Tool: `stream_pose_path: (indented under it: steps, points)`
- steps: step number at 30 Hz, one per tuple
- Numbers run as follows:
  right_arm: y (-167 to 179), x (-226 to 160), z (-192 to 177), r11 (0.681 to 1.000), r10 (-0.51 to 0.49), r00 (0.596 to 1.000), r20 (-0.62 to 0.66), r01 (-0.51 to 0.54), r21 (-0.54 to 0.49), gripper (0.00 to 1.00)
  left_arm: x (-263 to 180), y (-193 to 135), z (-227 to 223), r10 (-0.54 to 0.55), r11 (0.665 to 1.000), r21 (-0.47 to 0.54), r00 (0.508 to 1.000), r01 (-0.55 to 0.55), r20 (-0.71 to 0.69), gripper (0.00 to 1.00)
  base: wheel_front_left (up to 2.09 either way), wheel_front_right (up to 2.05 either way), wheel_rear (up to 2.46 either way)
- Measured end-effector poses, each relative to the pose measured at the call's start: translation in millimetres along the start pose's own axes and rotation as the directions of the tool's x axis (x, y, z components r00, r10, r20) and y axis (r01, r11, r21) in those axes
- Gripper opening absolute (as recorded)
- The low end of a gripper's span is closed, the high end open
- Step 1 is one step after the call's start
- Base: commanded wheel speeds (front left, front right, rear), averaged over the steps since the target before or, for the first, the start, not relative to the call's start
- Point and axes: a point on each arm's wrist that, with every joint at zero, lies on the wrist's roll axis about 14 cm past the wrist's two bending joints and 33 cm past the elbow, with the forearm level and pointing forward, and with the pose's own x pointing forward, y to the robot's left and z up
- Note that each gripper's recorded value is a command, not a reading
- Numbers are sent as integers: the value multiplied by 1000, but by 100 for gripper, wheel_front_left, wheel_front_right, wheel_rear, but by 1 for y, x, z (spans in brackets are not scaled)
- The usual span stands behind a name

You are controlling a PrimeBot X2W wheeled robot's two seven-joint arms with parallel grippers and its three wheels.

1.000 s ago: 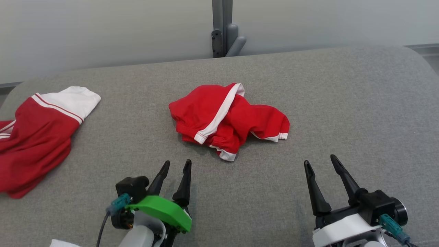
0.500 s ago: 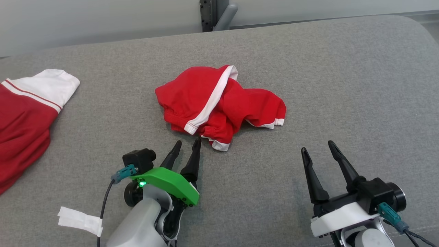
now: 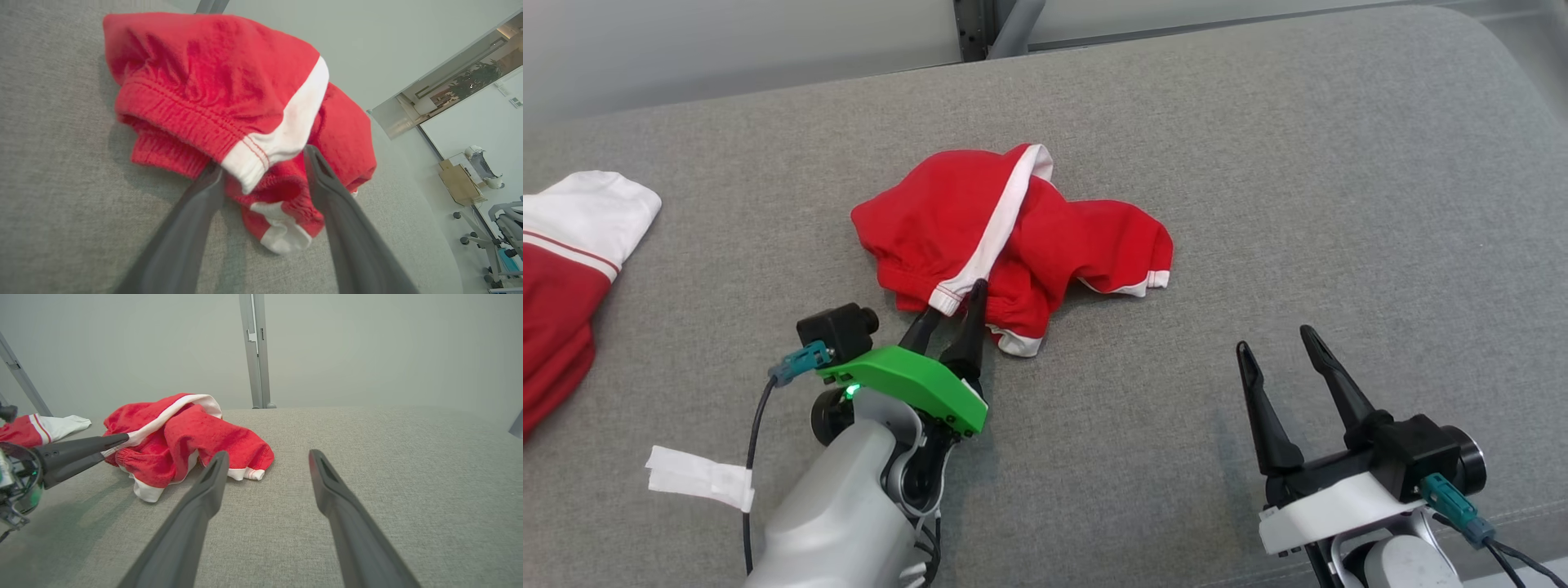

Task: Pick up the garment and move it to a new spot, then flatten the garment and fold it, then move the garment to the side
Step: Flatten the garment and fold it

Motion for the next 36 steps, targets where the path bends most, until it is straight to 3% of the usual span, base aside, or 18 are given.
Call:
stream_pose_path:
  steps: [1,3,9,14,20,30,33,36]
  points:
    - [-2,0,0,1000,-5,1000,-2,5,-1,100,2,-1,2,-5,1000,6,1000,5,7,56,0,0,0]
    - [-4,-1,-1,1000,-13,1000,-3,13,-3,100,4,-4,6,-15,1000,13,1000,14,17,0,0,0,0]
    - [-8,-4,3,1000,-25,1000,5,25,-8,100,5,-21,16,-69,996,60,997,66,43,0,0,0,0]
    - [-5,-8,9,1000,-24,999,22,24,1,100,11,-65,36,-194,973,138,978,182,75,0,0,0,0]
    - [-6,-19,17,999,-40,998,46,39,32,100,27,-148,79,-387,897,261,920,358,68,0,0,0,0]
    - [-32,-42,26,989,-142,988,68,139,41,100,17,-297,152,-669,726,287,740,626,78,0,0,0,0]
    - [-38,-43,25,987,-160,985,67,157,38,100,7,-325,163,-723,677,271,687,685,69,0,0,0,0]
    - [-41,-41,25,986,-165,984,64,162,39,100,10,-322,156,-720,677,253,693,691,34,0,0,0,0]
